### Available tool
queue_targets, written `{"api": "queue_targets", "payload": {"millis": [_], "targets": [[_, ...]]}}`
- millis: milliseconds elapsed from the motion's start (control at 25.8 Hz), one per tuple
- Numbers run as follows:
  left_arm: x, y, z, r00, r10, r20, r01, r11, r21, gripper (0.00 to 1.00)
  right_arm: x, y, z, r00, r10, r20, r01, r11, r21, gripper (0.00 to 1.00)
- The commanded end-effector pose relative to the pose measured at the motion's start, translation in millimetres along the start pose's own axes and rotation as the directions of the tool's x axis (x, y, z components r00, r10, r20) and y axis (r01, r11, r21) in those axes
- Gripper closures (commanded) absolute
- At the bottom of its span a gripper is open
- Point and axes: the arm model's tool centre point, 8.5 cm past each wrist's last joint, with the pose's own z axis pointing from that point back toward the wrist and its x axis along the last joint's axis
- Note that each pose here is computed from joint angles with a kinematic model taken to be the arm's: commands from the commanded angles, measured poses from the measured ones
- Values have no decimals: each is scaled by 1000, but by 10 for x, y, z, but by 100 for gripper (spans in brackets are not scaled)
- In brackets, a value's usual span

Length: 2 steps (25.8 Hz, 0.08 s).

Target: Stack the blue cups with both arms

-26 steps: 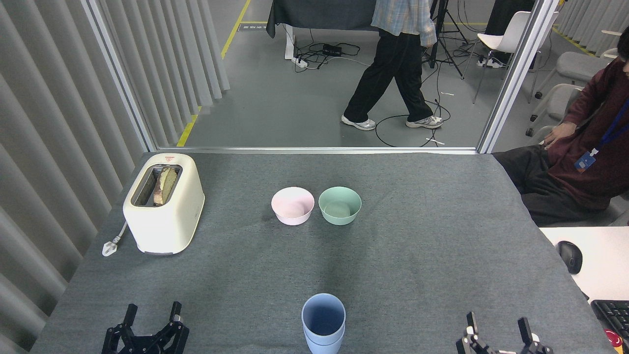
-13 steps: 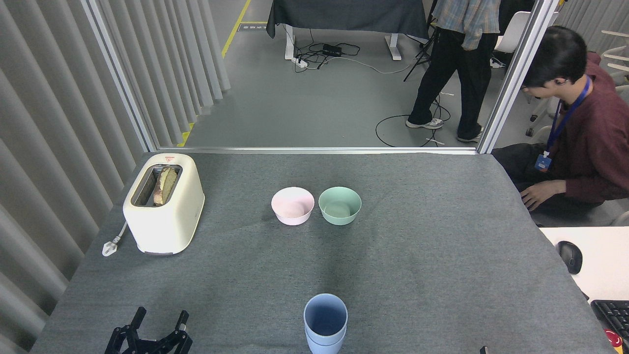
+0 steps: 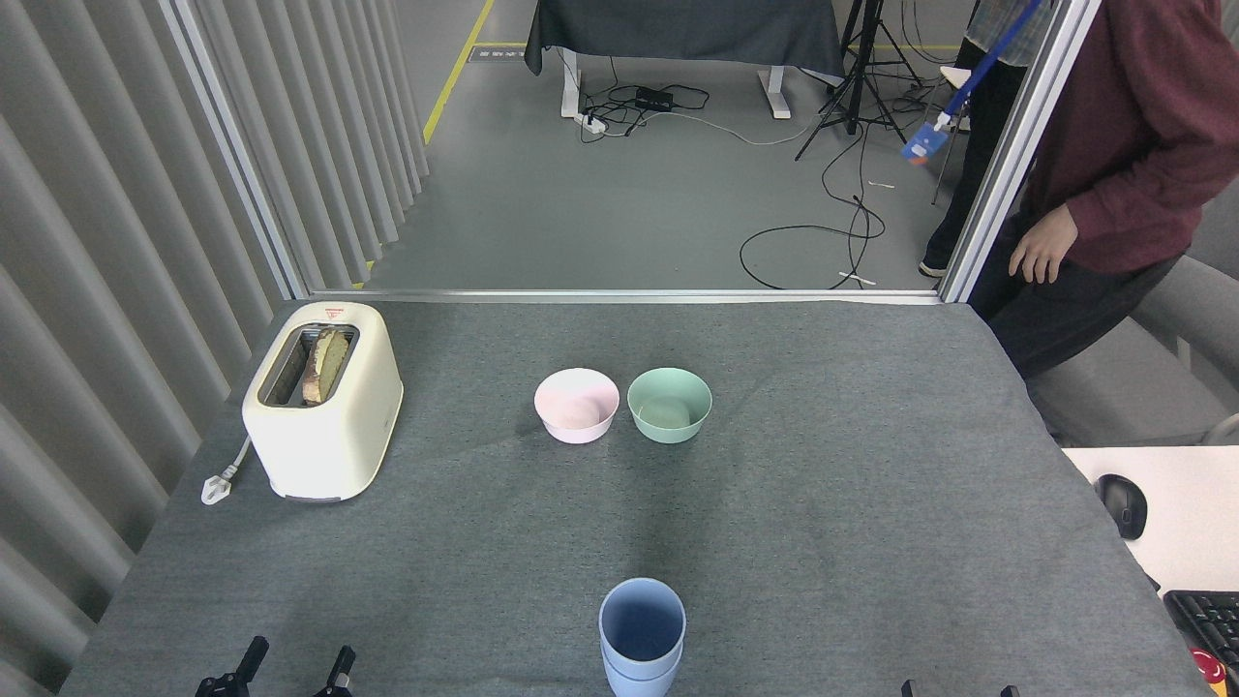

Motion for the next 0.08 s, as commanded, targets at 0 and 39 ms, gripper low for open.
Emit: {"api": "queue_targets", "payload": {"millis": [0, 39], "targets": [[-33, 5, 38, 1000, -4, -15, 4, 1000, -1, 0, 80, 7, -8, 1000, 11, 26, -11, 1000, 0, 0], [-32, 4, 38, 1000, -4, -20, 4, 1000, 1, 0, 80, 0, -8, 1000, 11, 26, -11, 1000, -8, 0]]}}
